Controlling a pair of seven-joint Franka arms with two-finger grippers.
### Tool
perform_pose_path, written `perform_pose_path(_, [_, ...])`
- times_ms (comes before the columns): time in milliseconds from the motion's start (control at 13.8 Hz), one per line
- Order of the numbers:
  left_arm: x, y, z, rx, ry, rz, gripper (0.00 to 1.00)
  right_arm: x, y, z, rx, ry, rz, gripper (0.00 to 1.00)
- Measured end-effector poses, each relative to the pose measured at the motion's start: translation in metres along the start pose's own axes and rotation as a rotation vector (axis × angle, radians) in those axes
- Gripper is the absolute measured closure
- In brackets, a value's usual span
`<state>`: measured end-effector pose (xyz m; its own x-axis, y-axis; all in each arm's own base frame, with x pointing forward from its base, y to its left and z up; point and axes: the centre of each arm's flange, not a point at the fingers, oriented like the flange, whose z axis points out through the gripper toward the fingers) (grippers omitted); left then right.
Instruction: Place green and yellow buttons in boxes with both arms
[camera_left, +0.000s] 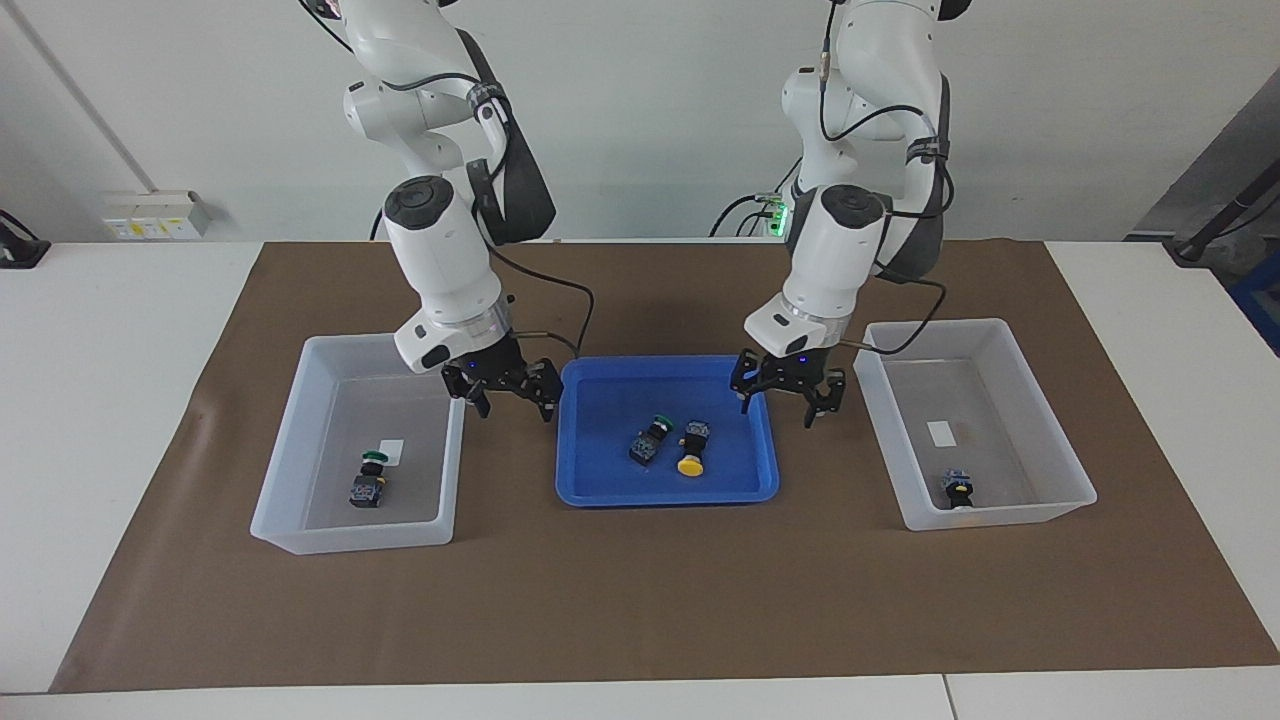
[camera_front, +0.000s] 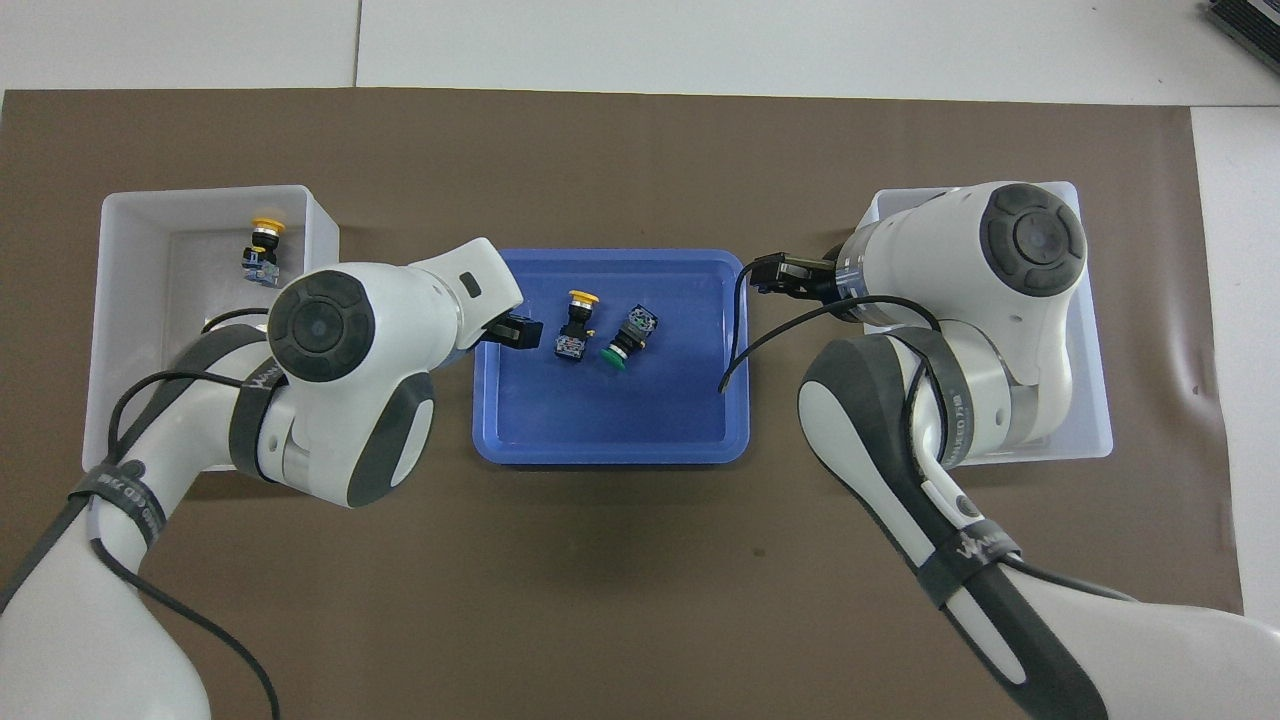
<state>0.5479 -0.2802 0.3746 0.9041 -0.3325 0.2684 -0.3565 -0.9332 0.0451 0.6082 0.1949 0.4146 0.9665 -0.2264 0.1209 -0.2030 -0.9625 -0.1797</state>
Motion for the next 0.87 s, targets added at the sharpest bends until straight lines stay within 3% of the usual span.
perform_pose_path(217, [-0.01,0.041,0.042,-0.019,0.012,0.032,0.0,-0.003,-0.002,0.007,0.0,0.002,0.002,0.0])
perform_pose_path(433, [-0.017,0.052,0.073,-0.022,0.01,0.04,0.07,-0.006,-0.005,0.008,0.001,0.001,-0.004,0.0])
perform_pose_path(578, [-0.014,0.053,0.076,-0.022,0.016,0.04,0.22,-0.009,-0.011,0.009,0.003,0.002,-0.011,0.0])
perform_pose_path(650, [-0.012,0.053,0.077,-0.022,0.018,0.039,0.25,-0.011,-0.016,0.011,0.01,0.012,-0.01,0.0])
perform_pose_path(794, [-0.01,0.051,0.077,-0.021,0.021,0.03,0.51,-0.017,-0.033,0.019,0.028,0.04,0.004,0.0])
perform_pose_path(867, [-0.009,0.05,0.076,-0.02,0.024,0.024,0.59,-0.021,-0.042,0.026,0.035,0.047,0.003,0.0])
